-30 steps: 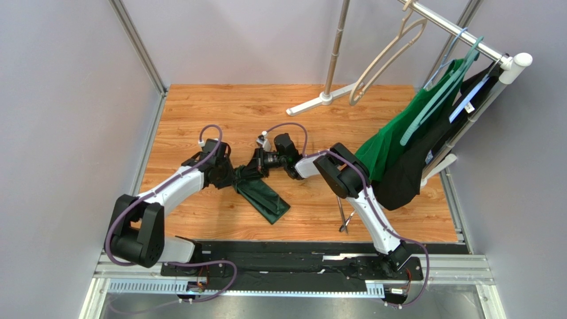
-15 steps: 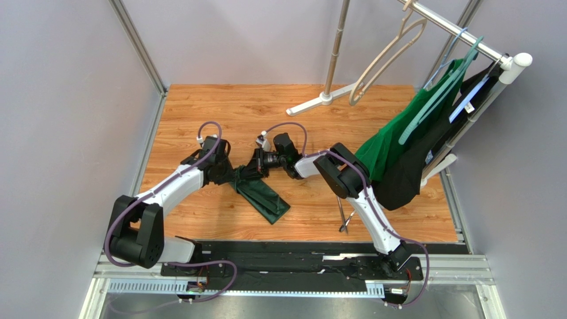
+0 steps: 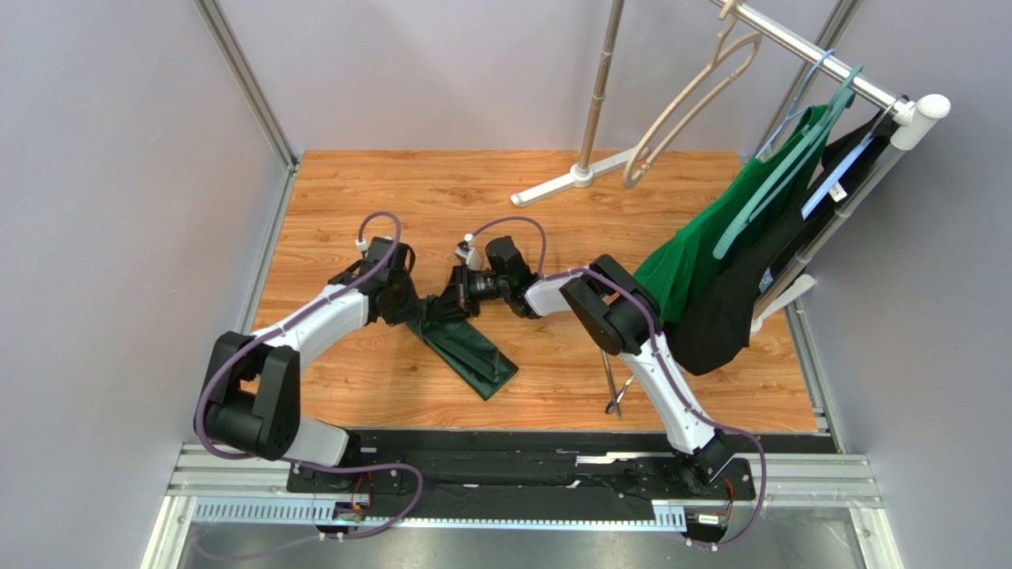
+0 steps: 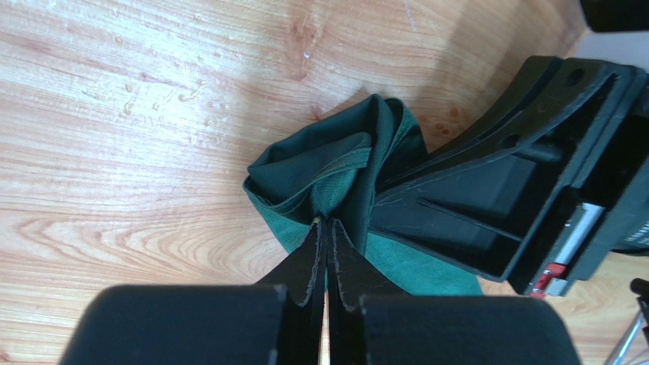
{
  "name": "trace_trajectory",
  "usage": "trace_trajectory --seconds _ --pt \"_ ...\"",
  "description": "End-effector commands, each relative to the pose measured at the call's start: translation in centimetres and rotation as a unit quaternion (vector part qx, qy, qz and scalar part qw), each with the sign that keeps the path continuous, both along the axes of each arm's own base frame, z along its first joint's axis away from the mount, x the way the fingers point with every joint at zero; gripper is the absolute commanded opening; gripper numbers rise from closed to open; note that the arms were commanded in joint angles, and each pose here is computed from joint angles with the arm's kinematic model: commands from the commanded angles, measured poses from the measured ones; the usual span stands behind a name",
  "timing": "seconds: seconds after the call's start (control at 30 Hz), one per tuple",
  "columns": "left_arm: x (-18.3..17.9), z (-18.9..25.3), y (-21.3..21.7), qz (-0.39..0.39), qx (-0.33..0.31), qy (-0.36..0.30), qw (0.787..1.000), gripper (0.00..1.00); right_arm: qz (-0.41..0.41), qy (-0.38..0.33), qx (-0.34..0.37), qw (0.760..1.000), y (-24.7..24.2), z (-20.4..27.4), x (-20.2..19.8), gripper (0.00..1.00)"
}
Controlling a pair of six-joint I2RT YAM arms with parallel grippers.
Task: Fold the napkin into a case and place the utensils inside
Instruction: Grasp the top corner of the smaller rectangle folded napkin from the folded napkin.
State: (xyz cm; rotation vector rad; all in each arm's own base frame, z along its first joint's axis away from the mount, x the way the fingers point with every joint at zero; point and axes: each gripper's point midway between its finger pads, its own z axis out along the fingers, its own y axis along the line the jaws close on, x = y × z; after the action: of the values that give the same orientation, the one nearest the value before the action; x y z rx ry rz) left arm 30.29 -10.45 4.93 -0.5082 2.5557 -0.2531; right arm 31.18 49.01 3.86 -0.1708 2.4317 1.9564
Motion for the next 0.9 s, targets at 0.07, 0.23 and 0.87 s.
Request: trace_trajectory --seconds 0.07,0.23,0.87 --pt "0.9 3.6 0.0 -0.002 -0.009 -0.045 0.999 0.0 0.032 -0.055 0.004 0.998 0.6 2.4 -1.6 0.0" --pt "0.5 3.1 -0.4 -0.002 -0.023 -0.04 0.999 0.0 0.045 -0.067 0.014 0.997 0.9 3.5 -2.0 0.0" --pt "0.6 2.6 -0.8 -0.006 -0.034 -0.041 0.999 0.0 0.085 -0.041 0.01 0.995 4.3 0.9 -1.0 0.0"
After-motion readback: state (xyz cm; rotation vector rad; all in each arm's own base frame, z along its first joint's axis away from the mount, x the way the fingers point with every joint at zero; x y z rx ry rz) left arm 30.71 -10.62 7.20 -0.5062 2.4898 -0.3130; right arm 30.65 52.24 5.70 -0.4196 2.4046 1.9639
